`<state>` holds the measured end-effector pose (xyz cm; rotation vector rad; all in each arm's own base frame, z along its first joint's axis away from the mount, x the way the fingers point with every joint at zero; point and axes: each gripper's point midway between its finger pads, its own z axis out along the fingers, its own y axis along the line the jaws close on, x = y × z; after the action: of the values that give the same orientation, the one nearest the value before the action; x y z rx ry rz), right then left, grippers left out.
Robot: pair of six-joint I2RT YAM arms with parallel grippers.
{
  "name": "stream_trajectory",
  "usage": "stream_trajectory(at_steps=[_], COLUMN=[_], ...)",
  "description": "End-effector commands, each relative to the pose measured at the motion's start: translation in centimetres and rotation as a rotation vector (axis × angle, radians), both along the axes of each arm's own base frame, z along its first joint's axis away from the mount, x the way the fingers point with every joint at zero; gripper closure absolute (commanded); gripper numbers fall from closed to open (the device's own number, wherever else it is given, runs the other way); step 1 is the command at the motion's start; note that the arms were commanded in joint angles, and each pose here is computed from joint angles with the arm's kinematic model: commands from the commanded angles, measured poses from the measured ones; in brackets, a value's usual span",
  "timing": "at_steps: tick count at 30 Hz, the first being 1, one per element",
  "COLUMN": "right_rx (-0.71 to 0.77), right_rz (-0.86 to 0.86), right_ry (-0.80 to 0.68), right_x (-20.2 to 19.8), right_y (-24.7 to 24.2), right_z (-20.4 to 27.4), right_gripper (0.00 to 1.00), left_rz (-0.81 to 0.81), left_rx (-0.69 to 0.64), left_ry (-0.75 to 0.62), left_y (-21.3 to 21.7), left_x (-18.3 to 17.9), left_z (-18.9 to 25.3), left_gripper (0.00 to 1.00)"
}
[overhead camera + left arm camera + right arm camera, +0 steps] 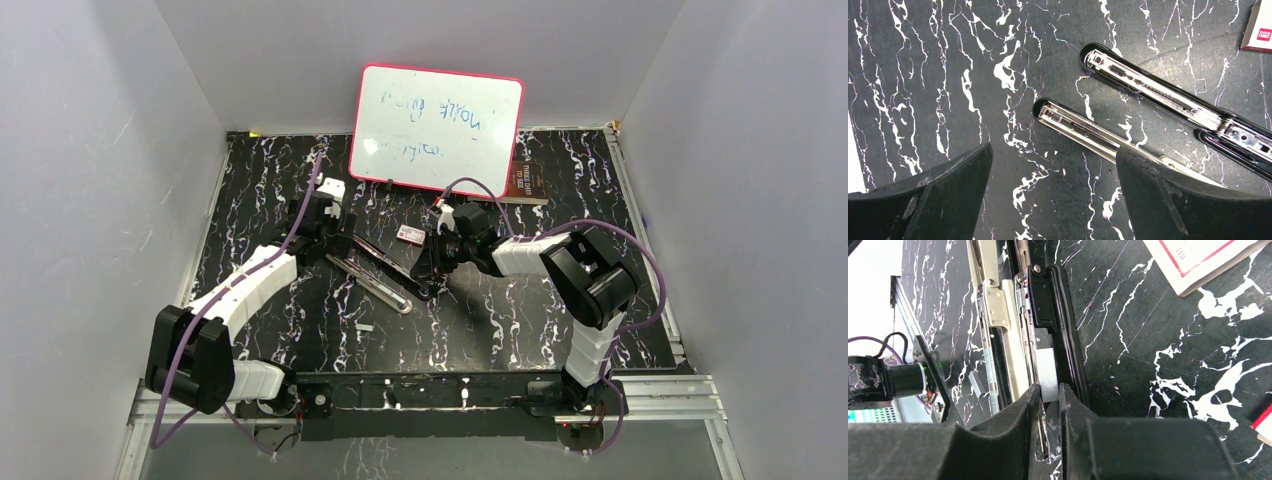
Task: Load the staples into the stapler
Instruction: Pick up the stapler.
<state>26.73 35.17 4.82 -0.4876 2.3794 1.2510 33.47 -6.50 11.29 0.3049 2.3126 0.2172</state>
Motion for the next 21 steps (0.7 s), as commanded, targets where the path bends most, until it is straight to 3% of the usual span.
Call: stream_trajectory(at_steps=[1,21], right_rx=[0.028,0.001], right_rz=[0.015,-0.051], right_ry=[-0.031,-0.239], right_x=[0.4,2.3], right_y=[0.3,-0.6], right_z=[0.7,5.4], right_gripper=[0.75,0.85], left_rz=[-0.003,-0.005], left_rx=[0.004,0.002], left_ry=[-0.030,-0.031], left_y=[0.2,0.1], left_x=[-0.3,-0.3], left_z=[0.8,0.9], left_gripper=[0.08,0.07])
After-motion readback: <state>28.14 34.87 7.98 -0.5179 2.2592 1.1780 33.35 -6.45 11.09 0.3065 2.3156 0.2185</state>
